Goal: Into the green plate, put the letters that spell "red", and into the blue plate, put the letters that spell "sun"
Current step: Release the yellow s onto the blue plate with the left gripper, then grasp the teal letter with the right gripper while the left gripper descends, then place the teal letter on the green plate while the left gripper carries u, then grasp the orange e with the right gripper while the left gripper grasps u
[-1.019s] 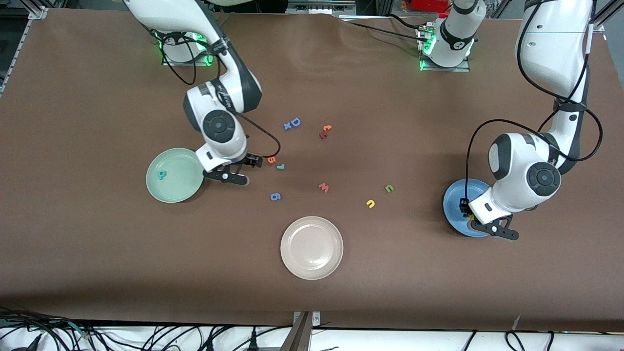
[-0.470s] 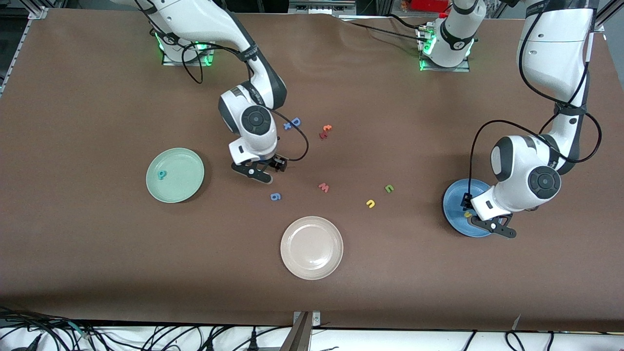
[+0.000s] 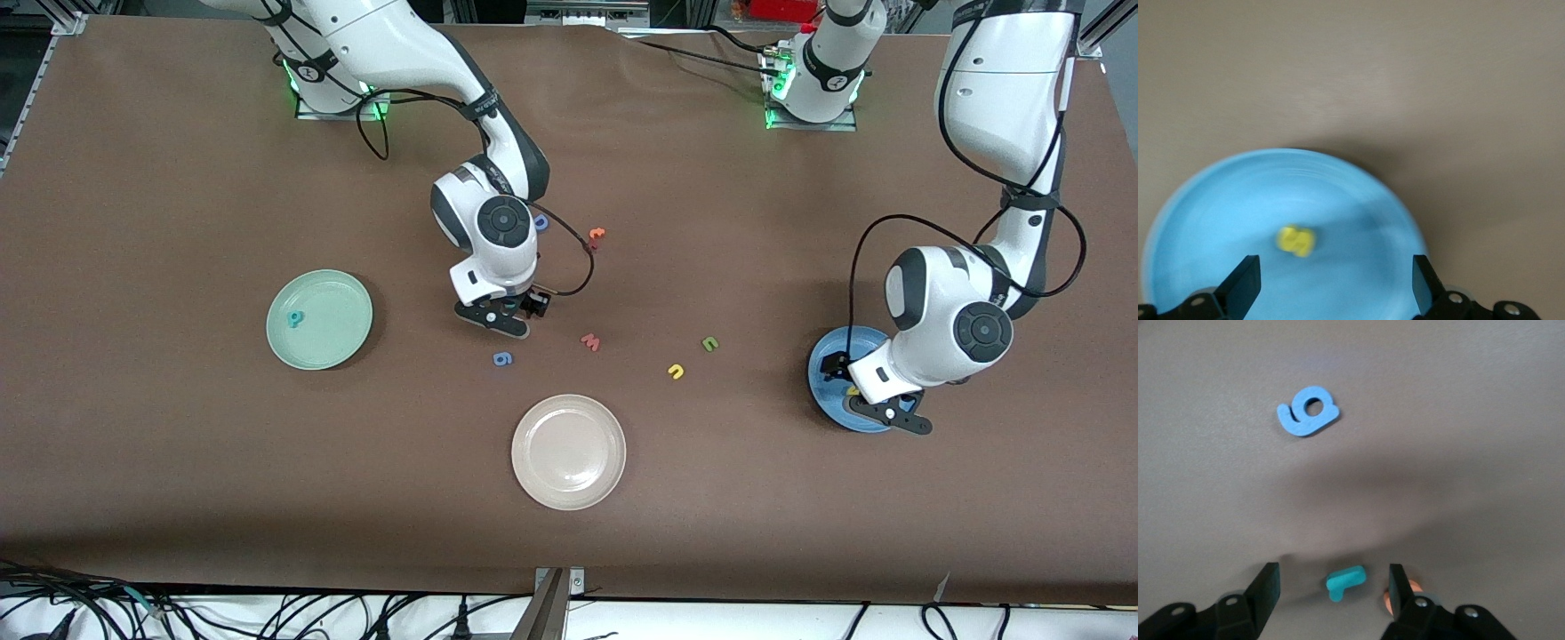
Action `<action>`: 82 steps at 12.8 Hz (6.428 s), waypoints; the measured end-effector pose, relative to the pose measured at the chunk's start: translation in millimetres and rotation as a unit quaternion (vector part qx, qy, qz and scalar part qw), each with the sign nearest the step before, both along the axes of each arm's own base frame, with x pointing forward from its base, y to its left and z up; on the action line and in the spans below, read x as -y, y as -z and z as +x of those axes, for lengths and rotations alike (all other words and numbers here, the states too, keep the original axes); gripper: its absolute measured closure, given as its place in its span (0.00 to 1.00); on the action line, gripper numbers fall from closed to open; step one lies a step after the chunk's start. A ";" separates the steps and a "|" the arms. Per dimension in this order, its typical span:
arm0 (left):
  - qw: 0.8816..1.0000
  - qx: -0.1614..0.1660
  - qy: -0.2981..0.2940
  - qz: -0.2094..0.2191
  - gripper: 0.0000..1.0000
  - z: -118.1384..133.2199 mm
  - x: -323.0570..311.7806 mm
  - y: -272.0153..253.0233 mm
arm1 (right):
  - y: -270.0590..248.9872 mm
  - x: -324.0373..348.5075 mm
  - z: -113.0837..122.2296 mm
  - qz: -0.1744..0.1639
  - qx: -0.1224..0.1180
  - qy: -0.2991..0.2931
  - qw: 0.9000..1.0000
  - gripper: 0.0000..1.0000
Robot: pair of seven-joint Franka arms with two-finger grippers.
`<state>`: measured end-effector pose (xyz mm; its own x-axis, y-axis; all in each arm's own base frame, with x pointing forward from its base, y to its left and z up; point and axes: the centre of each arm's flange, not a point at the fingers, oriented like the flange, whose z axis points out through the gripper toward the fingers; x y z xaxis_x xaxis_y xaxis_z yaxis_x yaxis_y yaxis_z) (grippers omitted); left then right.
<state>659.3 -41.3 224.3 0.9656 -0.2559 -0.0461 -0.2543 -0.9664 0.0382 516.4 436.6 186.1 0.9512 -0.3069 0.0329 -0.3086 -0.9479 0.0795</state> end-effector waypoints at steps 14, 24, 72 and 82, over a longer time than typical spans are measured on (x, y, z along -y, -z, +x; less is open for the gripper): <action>0.929 -0.048 -0.366 0.035 0.00 -37.8 150.0 -19.3 | 8.6 -1.8 -2.0 -0.004 -0.004 -0.003 1.000 0.53; 0.913 -0.063 -0.403 0.012 0.01 -46.1 180.3 27.2 | 7.9 1.8 -0.1 -0.011 -0.010 -0.009 1.000 0.87; 0.989 -0.021 -0.146 0.025 0.73 -6.4 33.6 -21.5 | -9.1 336.5 75.2 -0.024 -0.162 -0.032 0.986 0.65; 0.999 -0.017 0.002 0.026 0.48 -3.1 -11.0 -8.1 | -71.0 262.8 64.3 -0.016 -0.122 0.032 0.992 0.01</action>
